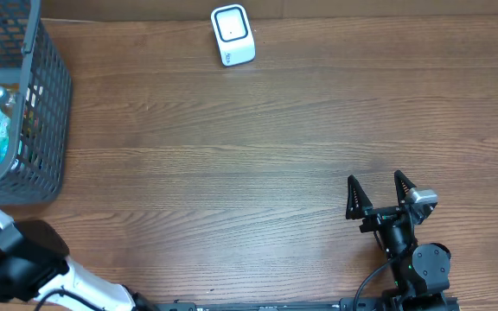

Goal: Scan the item barcode
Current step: 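Move the left gripper up and over into the grey basket, then lower the left gripper and grasp the yellow juice bottle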

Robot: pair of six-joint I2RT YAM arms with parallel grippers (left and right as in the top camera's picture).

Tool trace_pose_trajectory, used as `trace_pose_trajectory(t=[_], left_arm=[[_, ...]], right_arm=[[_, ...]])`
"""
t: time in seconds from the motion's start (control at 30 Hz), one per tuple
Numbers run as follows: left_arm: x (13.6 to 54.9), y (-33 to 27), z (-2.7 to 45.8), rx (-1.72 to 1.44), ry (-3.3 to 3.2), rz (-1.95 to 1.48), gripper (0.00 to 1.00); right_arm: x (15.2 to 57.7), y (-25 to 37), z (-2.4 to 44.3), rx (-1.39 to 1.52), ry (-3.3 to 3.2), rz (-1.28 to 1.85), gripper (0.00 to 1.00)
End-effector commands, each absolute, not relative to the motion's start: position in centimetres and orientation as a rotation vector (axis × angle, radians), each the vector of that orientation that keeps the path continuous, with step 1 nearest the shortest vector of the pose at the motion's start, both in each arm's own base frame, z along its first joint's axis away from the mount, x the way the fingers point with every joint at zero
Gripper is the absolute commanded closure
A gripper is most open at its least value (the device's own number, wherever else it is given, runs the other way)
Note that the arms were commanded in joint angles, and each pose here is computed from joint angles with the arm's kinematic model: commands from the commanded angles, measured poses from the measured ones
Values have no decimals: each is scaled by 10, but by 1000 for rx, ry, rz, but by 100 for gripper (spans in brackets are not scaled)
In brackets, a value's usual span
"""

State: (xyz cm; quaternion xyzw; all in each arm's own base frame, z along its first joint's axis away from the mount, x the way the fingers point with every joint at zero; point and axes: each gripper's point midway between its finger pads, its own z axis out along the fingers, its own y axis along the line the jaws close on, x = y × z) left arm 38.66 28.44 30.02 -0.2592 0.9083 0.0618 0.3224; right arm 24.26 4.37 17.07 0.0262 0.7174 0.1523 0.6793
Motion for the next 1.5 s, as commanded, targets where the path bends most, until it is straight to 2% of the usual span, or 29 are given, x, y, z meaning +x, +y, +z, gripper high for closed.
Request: trace_pose_trajectory(t=[0.0,0.57,0.83,0.97,1.03,1.13,1.2,1.47], left_arm=[[395,288,280,-675,2423,116,1],[427,291,165,-498,2642,-86,0],[444,286,134,-409,2655,-171,1],[451,285,131,-386,2645,-171,8],[454,284,131,-378,2641,-168,16],[457,282,132,-367,2635,-163,35],[458,282,132,-364,2632,-160,42],[458,283,131,-418,2626,-173,49]], right_arm=[[243,43,170,63,1604,338,0],[243,43,170,63,1604,338,0],[243,43,170,63,1604,338,0],[243,43,170,63,1604,338,0],[243,43,170,63,1604,338,0],[243,43,170,63,1604,338,0],[243,43,170,63,1604,338,0],[243,43,170,63,1604,338,0]])
